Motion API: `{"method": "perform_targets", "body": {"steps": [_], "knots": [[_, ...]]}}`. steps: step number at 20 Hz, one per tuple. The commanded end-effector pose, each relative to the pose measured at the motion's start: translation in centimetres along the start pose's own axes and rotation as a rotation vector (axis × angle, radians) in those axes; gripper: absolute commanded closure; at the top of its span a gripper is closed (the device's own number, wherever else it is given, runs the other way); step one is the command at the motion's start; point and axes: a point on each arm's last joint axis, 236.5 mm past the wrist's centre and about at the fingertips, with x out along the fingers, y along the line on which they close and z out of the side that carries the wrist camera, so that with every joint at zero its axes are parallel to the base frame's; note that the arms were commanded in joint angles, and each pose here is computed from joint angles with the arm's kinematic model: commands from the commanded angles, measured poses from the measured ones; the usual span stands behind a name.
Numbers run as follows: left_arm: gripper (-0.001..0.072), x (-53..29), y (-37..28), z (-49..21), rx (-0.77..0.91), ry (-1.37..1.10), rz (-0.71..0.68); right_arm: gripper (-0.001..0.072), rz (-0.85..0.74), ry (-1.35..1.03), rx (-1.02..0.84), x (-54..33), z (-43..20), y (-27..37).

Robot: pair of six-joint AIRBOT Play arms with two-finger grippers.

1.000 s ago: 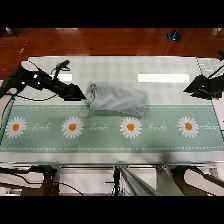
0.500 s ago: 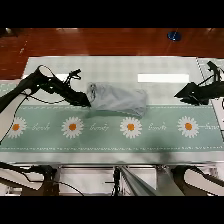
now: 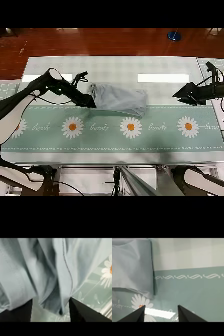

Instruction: Fold the shirts.

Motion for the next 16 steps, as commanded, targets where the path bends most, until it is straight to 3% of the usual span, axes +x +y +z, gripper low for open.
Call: {"method": "perform_targets", "body": {"steps": [1,3,4,15,16], "knots": [[0.0204,1.6,-0.4,-0.2,-0.005,0.021,-0.016,0.0238,0.004,0.001,0.001,0.0,0.0,0.1],[0.0586,1.9,-0.5,-0.3,-0.002,0.030,-0.018,0.0238,0.005,0.001,0.001,0.0,0.0,0.1],[0.0675,1.9,-0.5,-0.3,-0.001,0.029,-0.018,0.0238,0.007,0.006,0.001,0.0,-0.1,0.1],[0.0677,-6.8,-4.8,5.5,0.138,-0.106,-0.018,0.0235,0.013,0.030,0.013,0.4,-0.9,0.0],[0.0676,-7.2,-5.0,5.7,0.145,-0.111,-0.017,0.0201,0.020,0.031,0.024,0.8,-1.1,-0.1]]}}
